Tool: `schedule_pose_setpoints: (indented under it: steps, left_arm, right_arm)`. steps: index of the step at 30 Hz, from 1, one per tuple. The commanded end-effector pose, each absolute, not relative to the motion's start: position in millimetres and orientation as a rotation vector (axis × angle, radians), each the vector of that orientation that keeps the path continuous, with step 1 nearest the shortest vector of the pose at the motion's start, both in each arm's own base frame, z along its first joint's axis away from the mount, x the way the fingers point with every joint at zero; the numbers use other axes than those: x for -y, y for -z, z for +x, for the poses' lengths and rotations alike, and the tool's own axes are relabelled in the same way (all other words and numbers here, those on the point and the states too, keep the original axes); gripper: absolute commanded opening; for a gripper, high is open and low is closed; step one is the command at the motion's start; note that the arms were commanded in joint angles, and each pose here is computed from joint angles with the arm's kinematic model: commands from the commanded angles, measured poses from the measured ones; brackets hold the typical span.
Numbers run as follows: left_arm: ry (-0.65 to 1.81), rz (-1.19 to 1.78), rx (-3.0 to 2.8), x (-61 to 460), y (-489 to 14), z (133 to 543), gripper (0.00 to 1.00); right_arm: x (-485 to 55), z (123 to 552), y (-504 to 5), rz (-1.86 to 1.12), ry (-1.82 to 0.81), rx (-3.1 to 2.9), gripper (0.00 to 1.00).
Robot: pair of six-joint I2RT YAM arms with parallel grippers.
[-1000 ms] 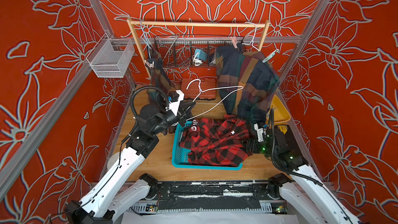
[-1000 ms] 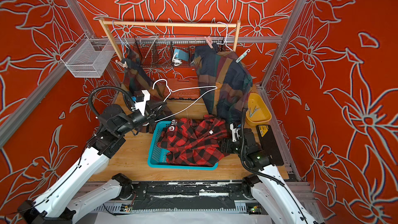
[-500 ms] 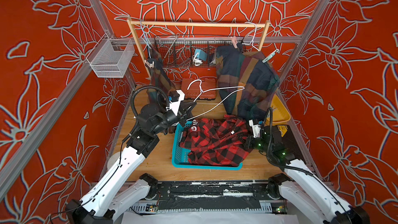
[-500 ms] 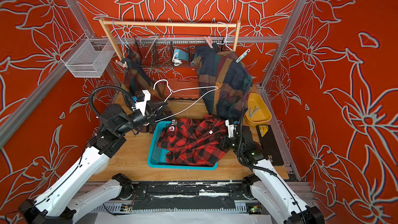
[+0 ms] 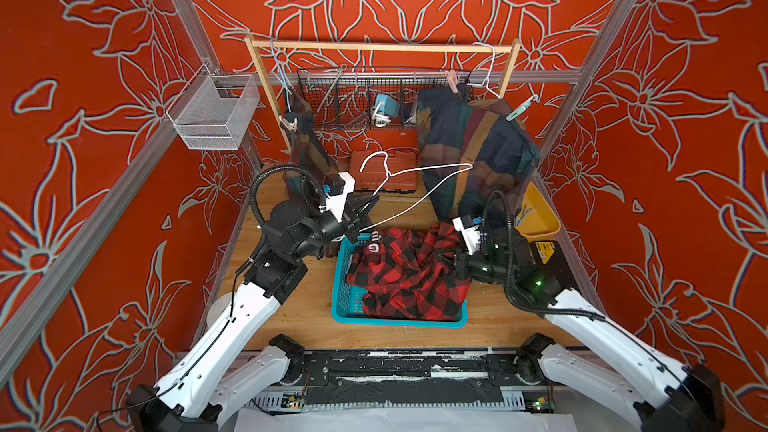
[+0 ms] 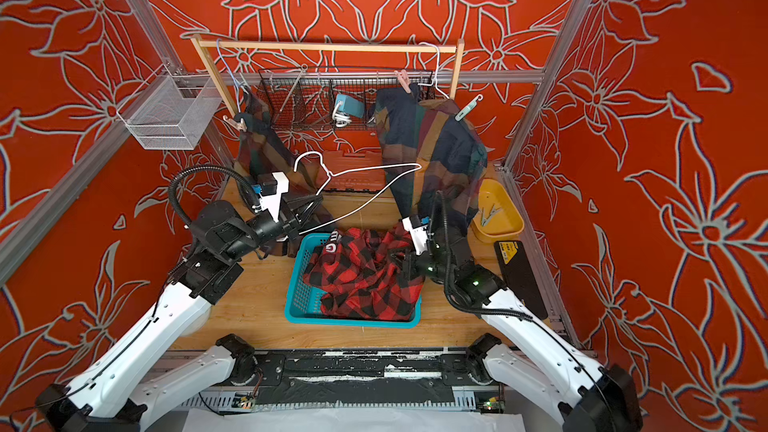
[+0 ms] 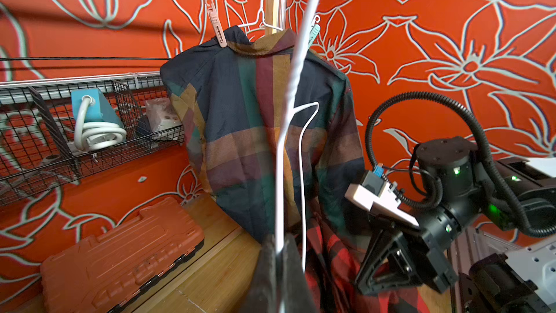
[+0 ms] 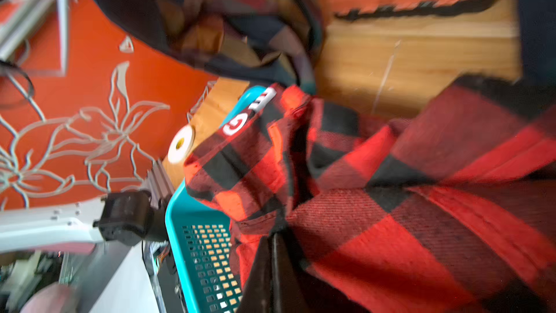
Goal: Remove the clothespins securing long-sleeve shirts to the hanger
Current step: Adjust the long-sleeve shirt at the bin.
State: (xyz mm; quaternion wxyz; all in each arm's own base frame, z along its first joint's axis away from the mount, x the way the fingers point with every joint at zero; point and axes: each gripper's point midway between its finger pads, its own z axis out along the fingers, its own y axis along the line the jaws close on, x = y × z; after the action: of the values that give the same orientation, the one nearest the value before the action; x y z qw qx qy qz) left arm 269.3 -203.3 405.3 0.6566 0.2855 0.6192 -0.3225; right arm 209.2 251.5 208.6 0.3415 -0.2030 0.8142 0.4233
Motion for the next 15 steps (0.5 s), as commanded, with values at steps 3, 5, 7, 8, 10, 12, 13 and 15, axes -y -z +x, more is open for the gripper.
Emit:
schedule_pose_setpoints:
  steps: [3,5,7,8,10,12,13,15]
  left_arm:
    - [0.720,0.631,-1.346,199,-422,268,0.00]
    - [0.716,0.631,-1.349,199,-422,268,0.00]
    - [0.710,0.629,-1.347,197,-422,268,0.00]
    - [0.708,0.629,-1.345,197,-422,267,0.00]
    - [0.708,0.627,-1.345,197,-423,267,0.00]
    - [0.706,0.627,-1.344,196,-423,267,0.00]
    - [0.706,0.627,-1.344,196,-423,266,0.00]
    - [0.701,0.626,-1.343,194,-423,265,0.00]
  right_arm:
    - [-298,202,-192,-0.644,-1.103,-2.123,0.00]
    - [-311,199,-176,-0.655,-1.112,-2.158,0.00]
    - [-324,196,-158,-0.672,-1.107,-2.201,0.00]
    - [-329,194,-150,-0.683,-1.105,-2.222,0.00]
    - [-341,191,-129,-0.690,-1.126,-2.284,0.00]
    - [-349,190,-111,-0.661,-1.162,-2.324,0.00]
    - [-352,190,-103,-0.652,-1.161,-2.347,0.00]
    - [-353,190,-91,-0.635,-1.134,-2.383,0.00]
